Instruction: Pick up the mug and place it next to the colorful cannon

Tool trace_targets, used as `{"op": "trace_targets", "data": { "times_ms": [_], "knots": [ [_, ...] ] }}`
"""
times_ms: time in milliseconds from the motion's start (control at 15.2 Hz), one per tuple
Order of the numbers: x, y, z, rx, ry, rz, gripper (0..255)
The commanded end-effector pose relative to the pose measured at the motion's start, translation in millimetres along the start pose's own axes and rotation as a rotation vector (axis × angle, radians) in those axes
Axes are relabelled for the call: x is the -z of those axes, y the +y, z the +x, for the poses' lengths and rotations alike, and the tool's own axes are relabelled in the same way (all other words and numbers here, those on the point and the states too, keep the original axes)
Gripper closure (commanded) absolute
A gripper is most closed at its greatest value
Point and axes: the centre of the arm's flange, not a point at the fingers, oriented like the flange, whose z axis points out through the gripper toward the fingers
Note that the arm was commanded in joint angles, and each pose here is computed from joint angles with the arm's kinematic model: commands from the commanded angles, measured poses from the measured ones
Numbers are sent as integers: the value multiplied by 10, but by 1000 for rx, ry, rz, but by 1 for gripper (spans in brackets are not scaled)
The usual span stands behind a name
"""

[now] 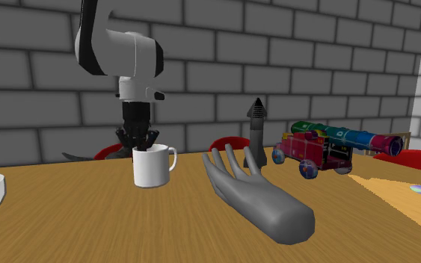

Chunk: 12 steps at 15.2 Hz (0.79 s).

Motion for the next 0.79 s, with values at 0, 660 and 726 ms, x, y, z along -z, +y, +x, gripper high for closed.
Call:
{"op": "trace_targets", "data": {
  "times_ms": [0, 660, 726],
  "knots": [
    [114, 7, -5, 0, 0, 0, 255],
    [641, 14, -38, 0, 0, 0, 255],
    [694, 15, -42, 0, 0, 0, 255]
  ]
}}
